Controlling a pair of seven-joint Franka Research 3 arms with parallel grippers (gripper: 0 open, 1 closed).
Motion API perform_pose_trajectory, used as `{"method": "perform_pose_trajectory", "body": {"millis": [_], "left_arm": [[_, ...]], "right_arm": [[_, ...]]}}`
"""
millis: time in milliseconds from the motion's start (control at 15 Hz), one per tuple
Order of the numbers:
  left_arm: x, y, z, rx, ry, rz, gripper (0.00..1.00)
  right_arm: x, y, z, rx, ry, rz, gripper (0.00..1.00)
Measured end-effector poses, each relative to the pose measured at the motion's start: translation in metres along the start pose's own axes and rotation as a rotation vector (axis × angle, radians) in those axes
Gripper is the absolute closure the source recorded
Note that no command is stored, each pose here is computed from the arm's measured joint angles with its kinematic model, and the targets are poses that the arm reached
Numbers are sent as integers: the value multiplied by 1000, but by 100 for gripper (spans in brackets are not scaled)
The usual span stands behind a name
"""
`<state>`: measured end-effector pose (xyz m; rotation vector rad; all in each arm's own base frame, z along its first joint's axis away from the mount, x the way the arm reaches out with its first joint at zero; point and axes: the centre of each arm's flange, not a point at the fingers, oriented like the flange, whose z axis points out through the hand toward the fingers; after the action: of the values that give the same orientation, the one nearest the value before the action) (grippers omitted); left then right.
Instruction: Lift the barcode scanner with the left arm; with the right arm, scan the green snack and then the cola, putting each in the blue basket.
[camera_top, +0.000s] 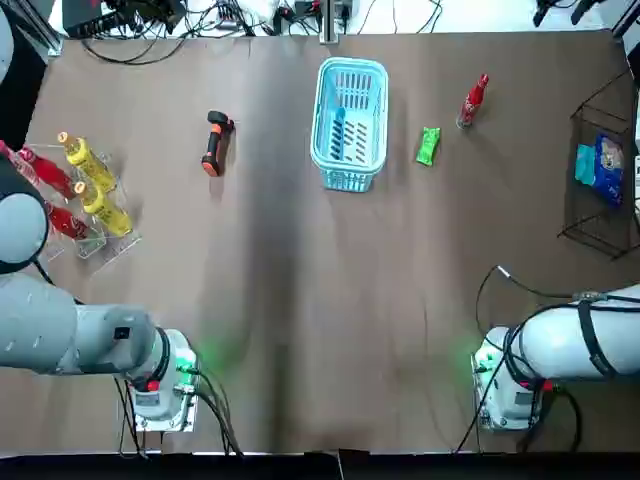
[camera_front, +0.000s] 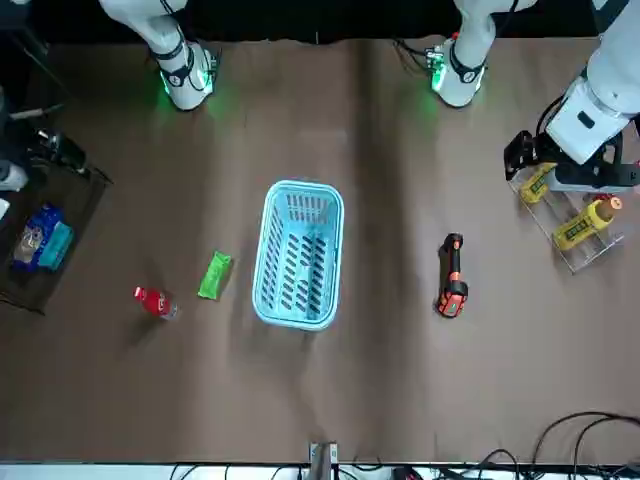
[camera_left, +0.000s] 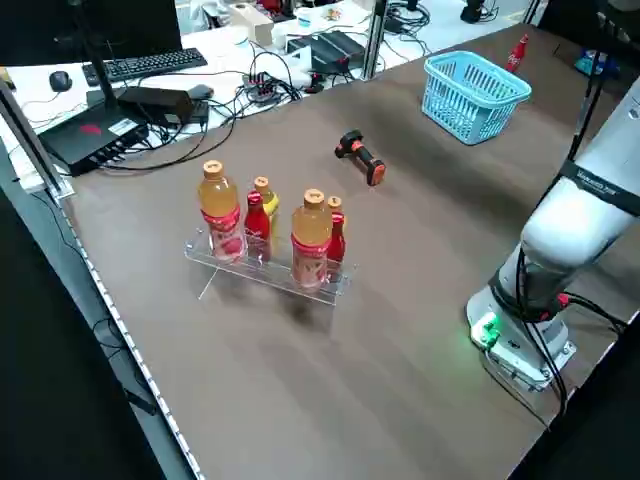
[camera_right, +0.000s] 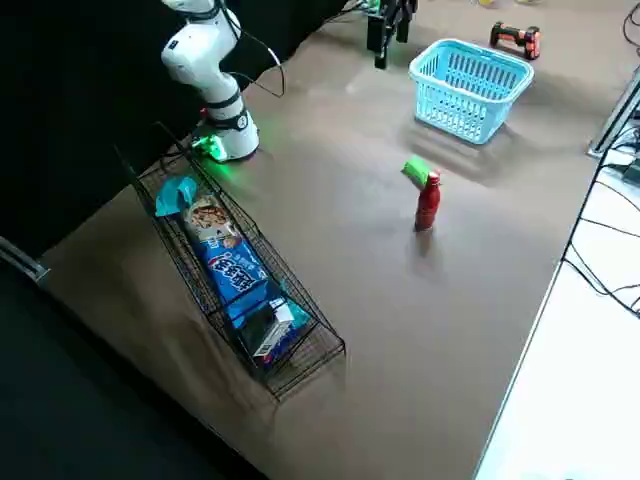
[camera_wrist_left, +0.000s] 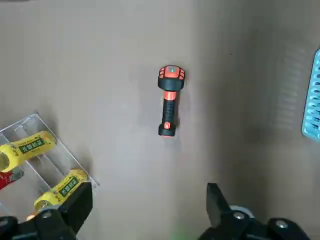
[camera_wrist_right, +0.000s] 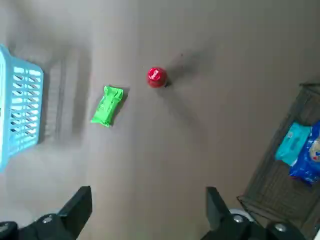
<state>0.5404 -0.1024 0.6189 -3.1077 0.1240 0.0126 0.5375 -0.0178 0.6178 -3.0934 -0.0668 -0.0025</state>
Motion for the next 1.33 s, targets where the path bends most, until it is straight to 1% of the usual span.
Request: {"method": "perform_pose_trajectory", "body": {"millis": [133, 333, 533, 667, 733, 867, 1000, 1133, 1200, 1333], "left_arm": [[-1, 0, 1, 1, -14, 12, 0], [-6, -1, 5, 5, -57, 58, 0], [-4, -14, 12, 4, -72, 39, 0], [4, -25, 33, 0, -74, 25, 0], [10, -28, 52, -3, -66, 20, 0], [19, -27, 96, -9, -57, 17, 0], [24, -26, 132, -15, -38, 13, 0], [24, -27, 166, -19, -3, 7, 0], [22, -28, 182, -21, 19, 5, 0], [15, -28, 211, -24, 35, 2, 0]], "right_arm": [[-1, 11, 0, 10, -1, 17, 0], [0, -5, 0, 19, -1, -7, 0], [1, -12, -2, 22, 4, -19, 0], [1, -19, 0, 24, 0, -33, 0], [3, -26, 5, 25, -14, -46, 0], [11, -49, 28, 21, -60, -74, 1], [24, -74, 64, 8, -122, -36, 0], [39, -88, 105, -8, -180, -12, 0], [48, -91, 126, -5, -196, -4, 0], [63, -92, 164, 14, -218, 15, 0]]}}
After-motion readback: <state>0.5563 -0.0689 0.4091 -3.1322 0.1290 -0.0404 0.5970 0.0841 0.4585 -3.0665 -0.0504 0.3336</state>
